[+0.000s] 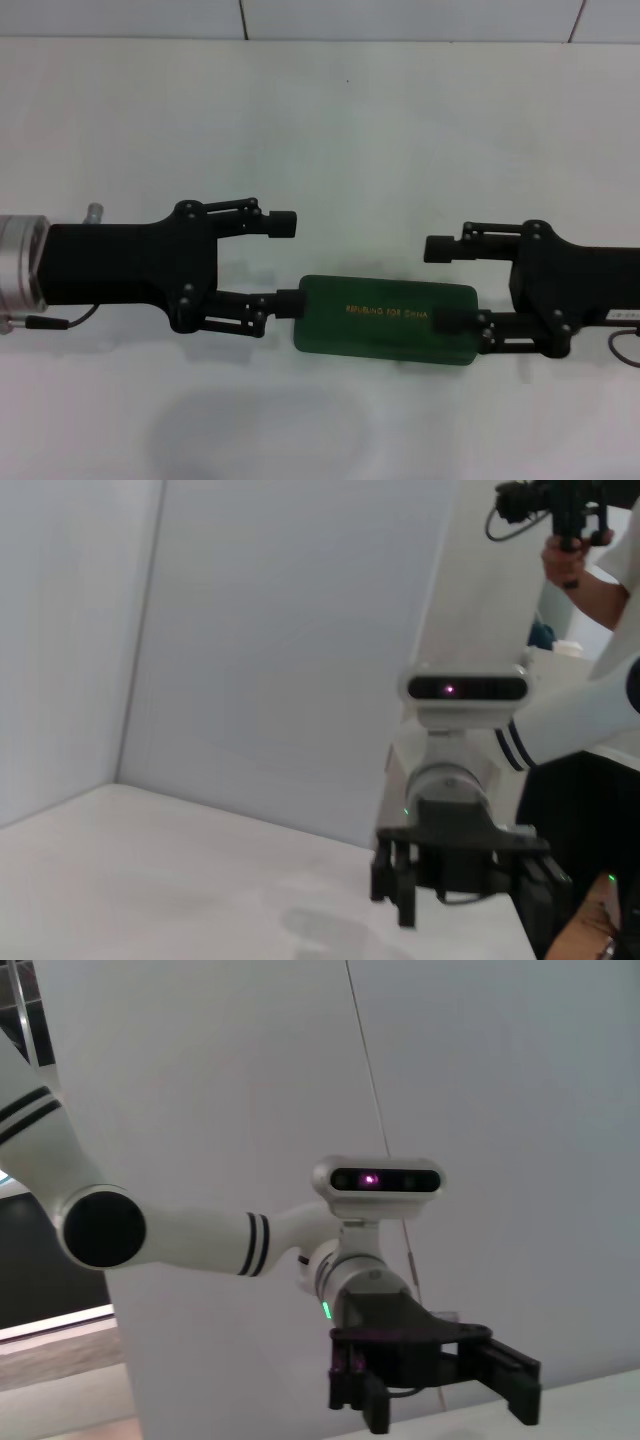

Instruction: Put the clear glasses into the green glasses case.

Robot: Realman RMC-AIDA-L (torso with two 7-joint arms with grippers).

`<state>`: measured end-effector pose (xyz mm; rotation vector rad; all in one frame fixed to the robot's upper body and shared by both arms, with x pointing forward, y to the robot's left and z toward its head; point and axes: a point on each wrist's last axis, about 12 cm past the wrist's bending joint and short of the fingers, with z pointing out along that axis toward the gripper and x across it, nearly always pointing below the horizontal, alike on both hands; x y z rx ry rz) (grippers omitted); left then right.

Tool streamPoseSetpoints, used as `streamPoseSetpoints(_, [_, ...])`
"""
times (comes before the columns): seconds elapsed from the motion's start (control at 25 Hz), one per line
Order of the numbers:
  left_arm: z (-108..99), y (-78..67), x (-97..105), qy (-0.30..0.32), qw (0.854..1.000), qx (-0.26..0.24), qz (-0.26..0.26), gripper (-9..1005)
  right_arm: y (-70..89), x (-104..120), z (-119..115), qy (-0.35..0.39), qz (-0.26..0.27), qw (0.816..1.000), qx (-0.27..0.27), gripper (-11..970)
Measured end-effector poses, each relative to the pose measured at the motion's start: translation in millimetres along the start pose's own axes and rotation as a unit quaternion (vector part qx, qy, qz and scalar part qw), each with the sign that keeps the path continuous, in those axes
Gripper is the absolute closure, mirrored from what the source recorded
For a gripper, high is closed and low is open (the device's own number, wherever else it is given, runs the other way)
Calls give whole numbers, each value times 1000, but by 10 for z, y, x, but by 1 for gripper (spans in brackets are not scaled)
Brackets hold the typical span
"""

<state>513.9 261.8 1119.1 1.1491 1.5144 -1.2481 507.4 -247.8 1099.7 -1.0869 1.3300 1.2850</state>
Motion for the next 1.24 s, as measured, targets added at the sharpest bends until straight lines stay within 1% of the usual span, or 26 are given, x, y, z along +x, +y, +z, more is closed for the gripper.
streamPoseSetpoints(0.2, [-23,-6,12,-3,1000,-5,-2,104,-65,10,77,9,0,1000,10,258])
streamPoseSetpoints(0.4, [-24,-10,28,-4,1000,-6,-7,111,-85,36,143,30,3,1000,1,251])
streamPoseSetpoints(0.64, [-22,-12,31,-4,1000,-6,-12,113,-98,16,127,23,-5,1000,10,68])
streamPoseSetpoints(1.24, [-22,-27,55,-6,1000,-7,-16,113,-128,1,140,24,-9,1000,15,68])
